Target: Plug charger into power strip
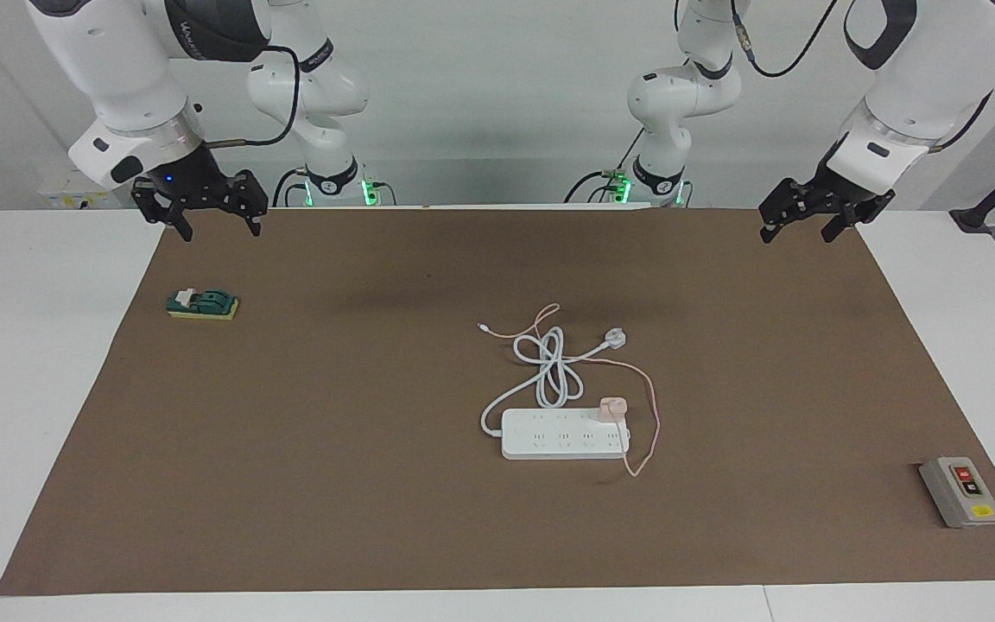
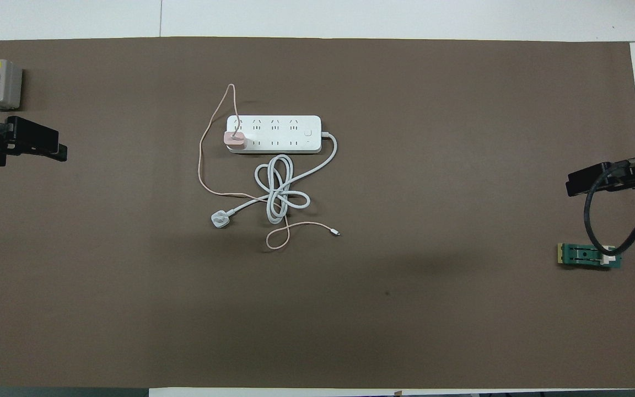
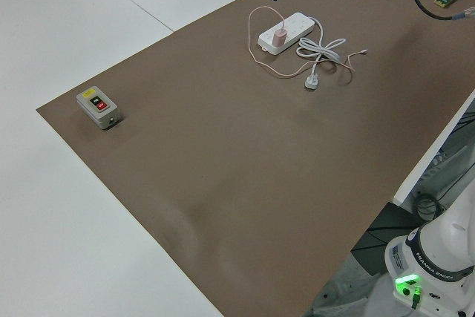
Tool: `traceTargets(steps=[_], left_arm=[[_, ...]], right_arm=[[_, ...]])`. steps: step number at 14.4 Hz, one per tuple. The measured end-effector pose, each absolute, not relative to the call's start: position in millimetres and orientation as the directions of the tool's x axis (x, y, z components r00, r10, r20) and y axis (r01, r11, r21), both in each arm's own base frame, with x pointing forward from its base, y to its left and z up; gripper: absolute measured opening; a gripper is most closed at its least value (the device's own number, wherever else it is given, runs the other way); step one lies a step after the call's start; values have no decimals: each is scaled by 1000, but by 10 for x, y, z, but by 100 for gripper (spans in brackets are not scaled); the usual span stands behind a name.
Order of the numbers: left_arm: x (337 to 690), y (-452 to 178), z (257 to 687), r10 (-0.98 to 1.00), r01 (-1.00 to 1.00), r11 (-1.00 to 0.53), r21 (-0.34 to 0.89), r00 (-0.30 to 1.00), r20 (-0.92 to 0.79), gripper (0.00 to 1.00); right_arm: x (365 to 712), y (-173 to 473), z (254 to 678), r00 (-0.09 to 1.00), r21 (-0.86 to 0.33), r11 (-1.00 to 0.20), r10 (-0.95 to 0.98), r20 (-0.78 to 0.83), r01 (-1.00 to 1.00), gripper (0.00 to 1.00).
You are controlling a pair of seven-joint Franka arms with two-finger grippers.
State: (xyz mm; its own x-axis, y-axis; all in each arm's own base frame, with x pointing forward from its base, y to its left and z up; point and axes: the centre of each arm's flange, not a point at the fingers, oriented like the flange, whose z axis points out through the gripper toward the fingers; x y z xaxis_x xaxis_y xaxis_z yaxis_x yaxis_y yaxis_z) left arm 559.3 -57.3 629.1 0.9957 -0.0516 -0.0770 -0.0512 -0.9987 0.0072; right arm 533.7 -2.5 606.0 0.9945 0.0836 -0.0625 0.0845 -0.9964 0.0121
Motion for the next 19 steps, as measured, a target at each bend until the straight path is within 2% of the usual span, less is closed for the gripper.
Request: traceTargets(steps=[5,11,19], left_arm=[[5436,-802,6360,-92,-94,-995,-32,994,-61,100],[5226,-965,6194,-117,-120,-991,-50,991,-68,100],[5290,-811,6130,-89,-92,-995,-44,993,-79,100]], right_arm=[[5337,-25,6060,995,12,-996,84,-62,84,100],[5337,-24,6060,995,12,-996,84,-62,85,100],[5337,-24,6060,995,12,-996,84,-62,85,100]])
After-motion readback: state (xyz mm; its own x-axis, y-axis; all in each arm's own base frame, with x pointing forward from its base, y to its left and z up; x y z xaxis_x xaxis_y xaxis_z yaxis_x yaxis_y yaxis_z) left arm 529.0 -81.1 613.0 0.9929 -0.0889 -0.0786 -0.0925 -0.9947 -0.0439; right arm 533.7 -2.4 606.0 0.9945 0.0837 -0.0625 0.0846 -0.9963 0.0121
